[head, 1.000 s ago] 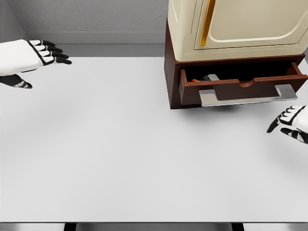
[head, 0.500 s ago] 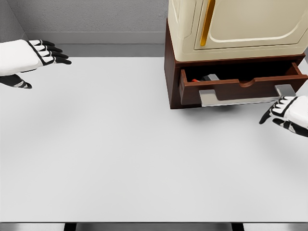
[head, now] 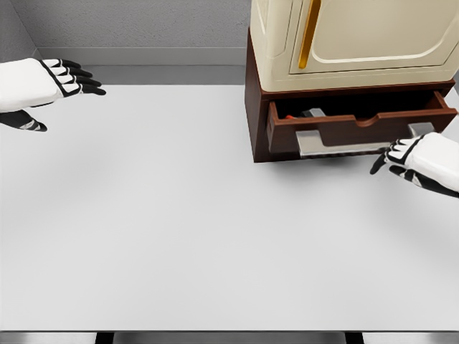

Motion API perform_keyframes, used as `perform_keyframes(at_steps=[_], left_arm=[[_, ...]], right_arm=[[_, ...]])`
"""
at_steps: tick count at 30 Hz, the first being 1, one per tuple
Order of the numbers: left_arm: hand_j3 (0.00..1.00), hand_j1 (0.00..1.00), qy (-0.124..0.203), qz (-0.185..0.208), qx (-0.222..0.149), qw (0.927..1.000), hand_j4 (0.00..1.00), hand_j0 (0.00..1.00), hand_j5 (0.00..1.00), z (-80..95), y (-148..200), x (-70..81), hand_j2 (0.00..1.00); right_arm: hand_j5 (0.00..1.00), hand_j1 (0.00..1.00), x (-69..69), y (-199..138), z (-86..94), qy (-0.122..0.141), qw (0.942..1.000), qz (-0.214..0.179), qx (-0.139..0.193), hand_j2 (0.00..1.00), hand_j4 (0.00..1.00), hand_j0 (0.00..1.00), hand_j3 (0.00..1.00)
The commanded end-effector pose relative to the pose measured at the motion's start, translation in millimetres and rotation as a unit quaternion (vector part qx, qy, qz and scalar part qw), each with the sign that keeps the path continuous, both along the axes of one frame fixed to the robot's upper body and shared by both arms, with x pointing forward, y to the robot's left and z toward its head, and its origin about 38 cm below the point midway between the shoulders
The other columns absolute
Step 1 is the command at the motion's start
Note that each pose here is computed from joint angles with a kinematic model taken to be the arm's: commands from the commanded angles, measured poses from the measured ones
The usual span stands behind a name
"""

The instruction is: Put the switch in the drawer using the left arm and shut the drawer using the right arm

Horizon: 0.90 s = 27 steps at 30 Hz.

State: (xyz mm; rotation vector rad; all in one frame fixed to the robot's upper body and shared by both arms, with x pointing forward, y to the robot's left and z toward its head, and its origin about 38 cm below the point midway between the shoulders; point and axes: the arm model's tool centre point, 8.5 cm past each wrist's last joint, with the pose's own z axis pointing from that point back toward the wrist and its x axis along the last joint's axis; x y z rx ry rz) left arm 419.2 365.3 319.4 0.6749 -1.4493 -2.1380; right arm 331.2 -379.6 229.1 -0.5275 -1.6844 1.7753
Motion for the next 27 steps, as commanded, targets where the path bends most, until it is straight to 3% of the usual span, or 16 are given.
perform_keyframes(at_steps=[1, 9, 14, 22, 24, 25, 26, 27], left_arm=[[1.00, 1.00, 0.000, 0.003, -0.002, 1.0000, 1.00, 1.00, 1.00, 1.0, 1, 0.1, 1.00], [1.00, 1.00, 0.000, 0.004, -0.002, 1.0000, 1.00, 1.00, 1.00, 1.1, 3, 0.1, 1.00], [1.00, 1.00, 0.000, 0.004, -0.002, 1.0000, 1.00, 1.00, 1.00, 1.1, 3, 0.1, 1.00], [1.00, 1.00, -0.001, 0.005, -0.001, 1.0000, 1.00, 1.00, 1.00, 1.8, 3, 0.2, 1.00], [1.00, 1.00, -0.001, 0.005, -0.003, 1.0000, 1.00, 1.00, 1.00, 2.0, 3, 0.2, 1.00], [1.00, 1.00, -0.001, 0.005, -0.003, 1.0000, 1.00, 1.00, 1.00, 2.0, 3, 0.2, 1.00], [1.00, 1.00, 0.000, 0.005, -0.003, 1.0000, 1.00, 1.00, 1.00, 1.7, 3, 0.3, 1.00], [1.00, 1.00, -0.001, 0.005, -0.003, 1.0000, 1.00, 1.00, 1.00, 1.8, 3, 0.3, 1.00]], right_arm=[[0.51, 0.51, -0.3, 3, -21.2, 0.027, 0.9996, -0.002, 0.000, 0.51, 0.51, 0.51, 0.51], [0.50, 0.50, 11.3, 12, -21.0, 0.020, 0.9998, 0.005, 0.003, 0.50, 0.50, 0.50, 0.50], [0.50, 0.50, 32.8, 24, -29.4, 0.024, 0.9996, 0.009, 0.009, 0.50, 0.50, 0.50, 0.50], [0.51, 0.51, 33.1, 25, -29.2, 0.023, 0.9996, 0.013, 0.003, 0.51, 0.51, 0.51, 0.51], [0.58, 0.58, 26.0, 23, -16.2, 0.016, 0.9995, 0.024, -0.016, 0.58, 0.58, 0.58, 0.58], [0.72, 0.72, 21.5, 18, -15.6, 0.021, 0.9992, 0.024, -0.026, 0.72, 0.72, 0.72, 0.72], [0.78, 0.78, 20.0, 13, -13.3, 0.021, 0.9990, 0.020, -0.033, 0.78, 0.78, 0.78, 0.78], [0.78, 0.78, 15.2, 5, -13.2, 0.024, 0.9989, 0.011, -0.039, 0.78, 0.78, 0.78, 0.78]])
